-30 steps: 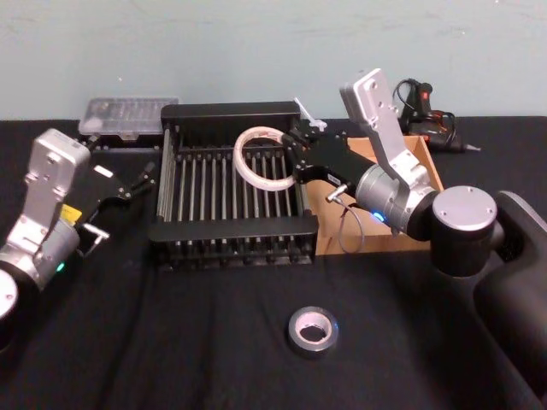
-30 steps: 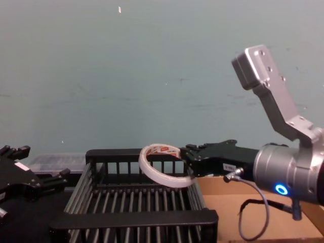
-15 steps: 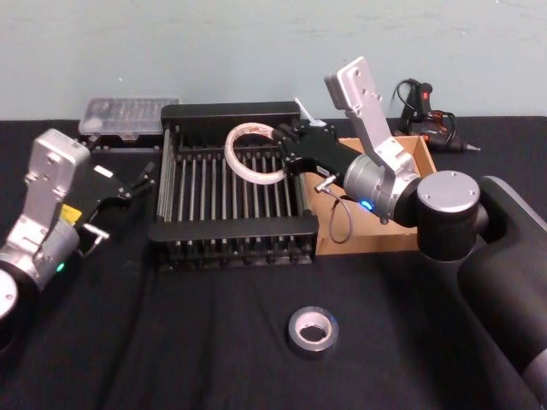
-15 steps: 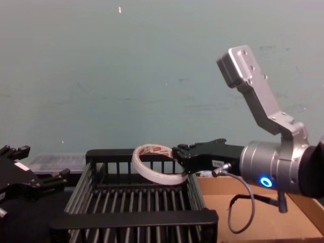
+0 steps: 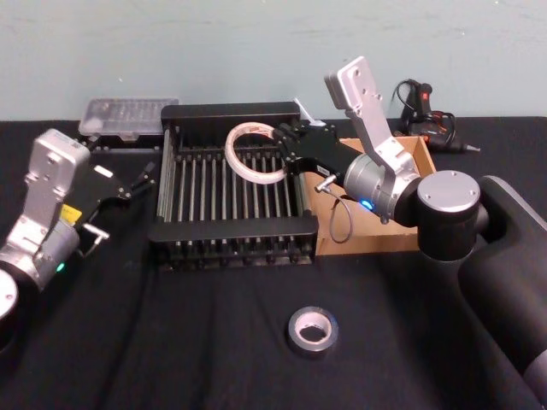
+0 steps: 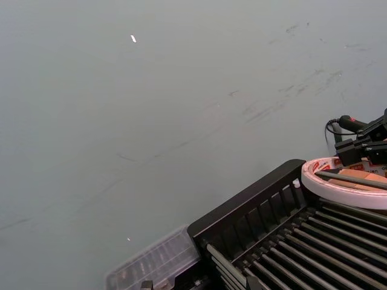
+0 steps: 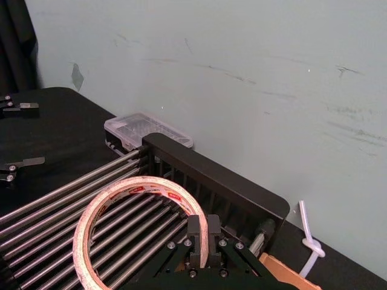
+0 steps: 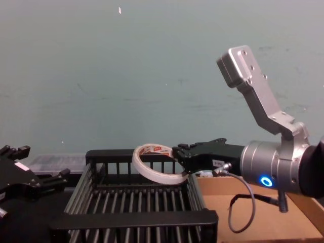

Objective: Pick up the white tape and place it into the black box , Pick up the silver tape and place it into the brown box.

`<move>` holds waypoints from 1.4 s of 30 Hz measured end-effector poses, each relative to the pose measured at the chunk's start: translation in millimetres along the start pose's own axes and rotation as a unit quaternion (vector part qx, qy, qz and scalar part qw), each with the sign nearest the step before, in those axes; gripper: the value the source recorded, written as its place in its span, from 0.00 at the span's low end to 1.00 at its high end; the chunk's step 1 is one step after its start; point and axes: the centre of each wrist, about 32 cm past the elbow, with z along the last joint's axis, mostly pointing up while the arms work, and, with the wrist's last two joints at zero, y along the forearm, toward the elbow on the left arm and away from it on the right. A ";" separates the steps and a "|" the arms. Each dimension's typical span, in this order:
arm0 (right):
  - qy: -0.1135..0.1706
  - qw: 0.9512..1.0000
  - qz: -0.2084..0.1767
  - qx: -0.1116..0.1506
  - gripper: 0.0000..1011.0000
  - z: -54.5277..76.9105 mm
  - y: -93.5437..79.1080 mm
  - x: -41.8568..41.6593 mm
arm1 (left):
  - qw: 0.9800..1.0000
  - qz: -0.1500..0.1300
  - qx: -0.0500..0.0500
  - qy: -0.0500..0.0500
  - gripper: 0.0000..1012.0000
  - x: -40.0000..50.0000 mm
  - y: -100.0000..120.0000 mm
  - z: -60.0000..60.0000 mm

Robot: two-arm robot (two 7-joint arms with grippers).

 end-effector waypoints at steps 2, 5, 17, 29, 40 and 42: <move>0.000 1.000 0.000 0.000 0.08 0.1 -0.1 0.0 | 1.000 0.000 0.000 0.000 0.99 0.0 0.0 0.0; 0.000 1.000 0.000 0.001 0.08 0.1 -0.3 0.0 | 1.000 0.000 0.000 0.000 0.99 0.0 0.0 0.0; 0.001 1.000 0.000 0.001 0.31 0.1 -0.7 0.3 | 1.000 0.000 0.000 0.000 0.99 0.0 0.0 0.0; 0.001 1.000 0.000 0.001 0.67 0.1 -0.8 0.1 | 1.000 0.000 0.000 0.000 0.99 0.0 0.0 0.0; 0.005 1.000 -0.002 0.000 0.97 0.0 -4.9 1.9 | 1.000 0.000 0.000 0.000 0.99 0.0 0.0 0.0; 0.008 1.000 -0.002 0.000 0.99 0.2 -7.3 3.2 | 1.000 0.000 0.000 0.000 0.99 0.0 0.0 0.0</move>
